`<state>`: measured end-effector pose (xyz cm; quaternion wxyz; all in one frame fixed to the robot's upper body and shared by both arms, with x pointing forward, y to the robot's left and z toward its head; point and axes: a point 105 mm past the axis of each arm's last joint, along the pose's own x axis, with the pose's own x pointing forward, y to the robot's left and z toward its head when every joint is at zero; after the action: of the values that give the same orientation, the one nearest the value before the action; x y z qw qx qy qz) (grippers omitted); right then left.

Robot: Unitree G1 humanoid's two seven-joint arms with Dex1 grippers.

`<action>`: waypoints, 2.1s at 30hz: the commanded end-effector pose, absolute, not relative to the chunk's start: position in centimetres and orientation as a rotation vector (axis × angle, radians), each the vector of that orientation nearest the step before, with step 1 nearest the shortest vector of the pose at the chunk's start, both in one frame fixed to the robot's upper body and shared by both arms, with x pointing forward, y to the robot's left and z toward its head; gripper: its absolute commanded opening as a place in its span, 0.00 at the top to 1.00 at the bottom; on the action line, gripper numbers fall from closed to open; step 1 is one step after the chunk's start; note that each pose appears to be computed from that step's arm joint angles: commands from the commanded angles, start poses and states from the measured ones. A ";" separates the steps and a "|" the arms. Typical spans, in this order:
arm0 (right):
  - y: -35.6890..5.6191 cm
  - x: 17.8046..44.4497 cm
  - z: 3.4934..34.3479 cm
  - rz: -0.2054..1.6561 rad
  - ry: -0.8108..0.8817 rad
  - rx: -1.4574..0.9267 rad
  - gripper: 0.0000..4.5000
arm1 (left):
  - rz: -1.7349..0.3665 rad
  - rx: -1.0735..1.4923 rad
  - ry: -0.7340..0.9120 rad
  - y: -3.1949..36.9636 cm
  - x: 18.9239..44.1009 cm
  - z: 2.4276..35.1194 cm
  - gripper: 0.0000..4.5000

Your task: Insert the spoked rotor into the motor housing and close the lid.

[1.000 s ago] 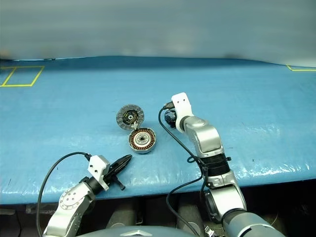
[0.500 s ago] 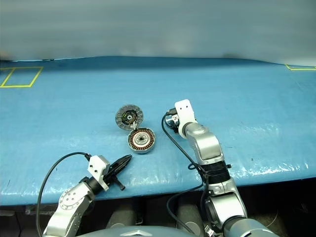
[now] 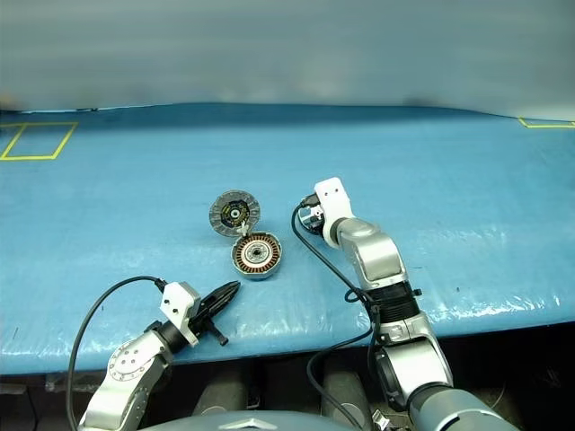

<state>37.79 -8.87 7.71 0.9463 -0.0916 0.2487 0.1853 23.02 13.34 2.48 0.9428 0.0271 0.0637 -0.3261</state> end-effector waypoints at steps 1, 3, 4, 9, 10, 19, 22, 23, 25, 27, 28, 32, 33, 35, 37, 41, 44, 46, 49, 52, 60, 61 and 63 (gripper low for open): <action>-9.6 37.8 7.7 0.352 0.491 -0.229 0.68 | -0.669 0.066 0.111 13.2 23.0 3.0 1.00; -9.7 37.6 8.3 0.360 0.466 -0.245 0.68 | -0.671 0.067 0.111 13.2 23.0 3.0 1.00; -9.6 37.5 9.0 0.377 0.443 -0.245 0.68 | -0.673 0.068 0.111 13.2 23.0 3.0 1.00; -7.1 35.0 13.1 0.622 0.329 -0.237 0.68 | -0.680 0.070 0.107 13.2 23.0 3.1 1.00; -6.5 34.1 13.9 0.695 0.313 -0.254 0.68 | -0.680 0.068 0.104 13.2 23.1 3.2 1.00; -3.3 30.0 14.6 0.992 0.297 -0.445 0.68 | -0.667 0.074 0.071 13.3 23.2 3.7 1.00; -2.7 29.7 13.4 0.994 0.323 -0.491 0.68 | -0.652 0.087 0.062 13.4 23.3 3.7 1.00; -2.5 29.6 13.1 0.996 0.329 -0.497 0.68 | -0.647 0.088 0.058 13.5 23.3 3.8 1.00; -2.0 29.4 12.8 1.007 0.336 -0.495 0.68 | -0.641 0.089 0.052 13.5 23.3 3.8 1.00; -1.6 29.3 12.6 1.014 0.337 -0.496 0.68 | -0.640 0.097 0.050 13.6 23.4 3.9 1.00; -1.5 29.3 12.6 1.015 0.337 -0.498 0.68 | -0.639 0.097 0.049 13.6 23.4 3.9 1.00; -1.1 29.2 12.2 1.018 0.341 -0.496 0.68 | -0.637 0.097 0.045 13.6 23.4 3.9 1.00; -1.0 29.2 12.1 1.018 0.344 -0.495 0.68 | -0.638 0.098 0.045 13.6 23.4 3.9 1.00; -0.8 29.2 12.0 1.023 0.347 -0.495 0.68 | -0.640 0.097 0.047 13.6 23.4 3.9 1.00; -0.7 29.1 12.0 1.028 0.346 -0.493 0.68 | -0.641 0.096 0.048 13.6 23.4 3.9 1.00; -0.3 29.3 12.2 1.032 0.336 -0.494 0.68 | -0.643 0.095 0.052 13.6 23.4 3.8 1.00; 0.0 29.4 12.4 1.032 0.326 -0.495 0.68 | -0.644 0.094 0.057 13.5 23.3 3.7 1.00; 0.2 29.4 12.7 1.037 0.317 -0.495 0.68 | -0.644 0.093 0.062 13.5 23.3 3.7 1.00; 0.3 29.4 12.9 1.045 0.313 -0.489 0.68 | -0.646 0.091 0.067 13.5 23.3 3.5 1.00; 0.3 29.4 12.5 1.046 0.327 -0.493 0.68 | -0.648 0.089 0.069 13.4 23.2 3.5 1.00; -0.1 29.5 13.1 1.032 0.319 -0.529 0.68 | -0.654 0.081 0.077 13.3 23.2 3.2 1.00; -0.2 29.5 13.1 1.031 0.321 -0.540 0.68 | -0.655 0.081 0.077 13.3 23.2 3.2 1.00; -0.4 29.5 13.3 1.030 0.320 -0.549 0.68 | -0.658 0.079 0.078 13.2 23.2 3.2 1.00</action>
<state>29.70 -0.85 11.49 0.8216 -0.2516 0.1837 0.4774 23.15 13.39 2.83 0.9457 0.0380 0.0470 -0.3193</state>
